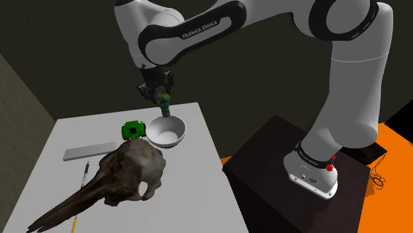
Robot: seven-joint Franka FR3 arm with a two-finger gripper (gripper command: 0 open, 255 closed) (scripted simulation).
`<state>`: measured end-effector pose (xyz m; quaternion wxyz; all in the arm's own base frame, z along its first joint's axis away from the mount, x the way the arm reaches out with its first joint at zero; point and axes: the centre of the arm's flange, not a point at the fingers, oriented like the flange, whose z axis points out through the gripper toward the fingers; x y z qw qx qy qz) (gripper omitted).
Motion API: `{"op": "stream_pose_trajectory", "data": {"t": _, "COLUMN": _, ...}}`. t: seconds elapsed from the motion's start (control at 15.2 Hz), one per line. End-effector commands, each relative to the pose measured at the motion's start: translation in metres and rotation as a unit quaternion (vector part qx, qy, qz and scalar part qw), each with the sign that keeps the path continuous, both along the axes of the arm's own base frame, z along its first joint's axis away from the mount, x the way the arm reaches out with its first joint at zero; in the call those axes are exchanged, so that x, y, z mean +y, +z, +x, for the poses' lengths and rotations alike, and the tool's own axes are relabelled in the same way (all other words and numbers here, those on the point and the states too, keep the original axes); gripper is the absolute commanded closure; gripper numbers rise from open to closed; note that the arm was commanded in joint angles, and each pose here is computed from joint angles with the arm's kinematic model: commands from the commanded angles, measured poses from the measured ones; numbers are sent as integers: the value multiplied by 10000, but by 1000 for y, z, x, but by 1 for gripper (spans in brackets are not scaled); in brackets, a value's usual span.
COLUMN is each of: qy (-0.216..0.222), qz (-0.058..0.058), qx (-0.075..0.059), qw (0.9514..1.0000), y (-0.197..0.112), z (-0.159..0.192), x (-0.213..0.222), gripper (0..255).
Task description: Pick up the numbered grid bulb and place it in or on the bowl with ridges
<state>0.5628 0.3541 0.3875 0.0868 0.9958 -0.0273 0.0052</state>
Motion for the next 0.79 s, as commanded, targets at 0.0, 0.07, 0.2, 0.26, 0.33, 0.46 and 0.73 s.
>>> {"op": "stream_pose_trajectory", "data": {"t": 0.0, "qy": -4, "qz": -1, "qx": 0, "qw": 10000, "y": -10, "z": -1, "x": 0, "gripper": 255}}
{"op": "stream_pose_trajectory", "data": {"t": 0.07, "qy": -4, "qz": -1, "qx": 0, "qw": 10000, "y": -15, "z": -1, "x": 0, "gripper": 255}}
{"op": "stream_pose_trajectory", "data": {"t": 0.2, "qy": -4, "qz": -1, "qx": 0, "qw": 10000, "y": -25, "z": -1, "x": 0, "gripper": 255}}
{"op": "stream_pose_trajectory", "data": {"t": 0.26, "qy": -4, "qz": -1, "qx": 0, "qw": 10000, "y": -31, "z": -1, "x": 0, "gripper": 255}}
{"op": "stream_pose_trajectory", "data": {"t": 0.33, "qy": -4, "qz": -1, "qx": 0, "qw": 10000, "y": -36, "z": -1, "x": 0, "gripper": 255}}
{"op": "stream_pose_trajectory", "data": {"t": 0.46, "qy": -4, "qz": -1, "qx": 0, "qw": 10000, "y": -47, "z": -1, "x": 0, "gripper": 255}}
{"op": "stream_pose_trajectory", "data": {"t": 0.73, "qy": -4, "qz": -1, "qx": 0, "qw": 10000, "y": -68, "z": -1, "x": 0, "gripper": 255}}
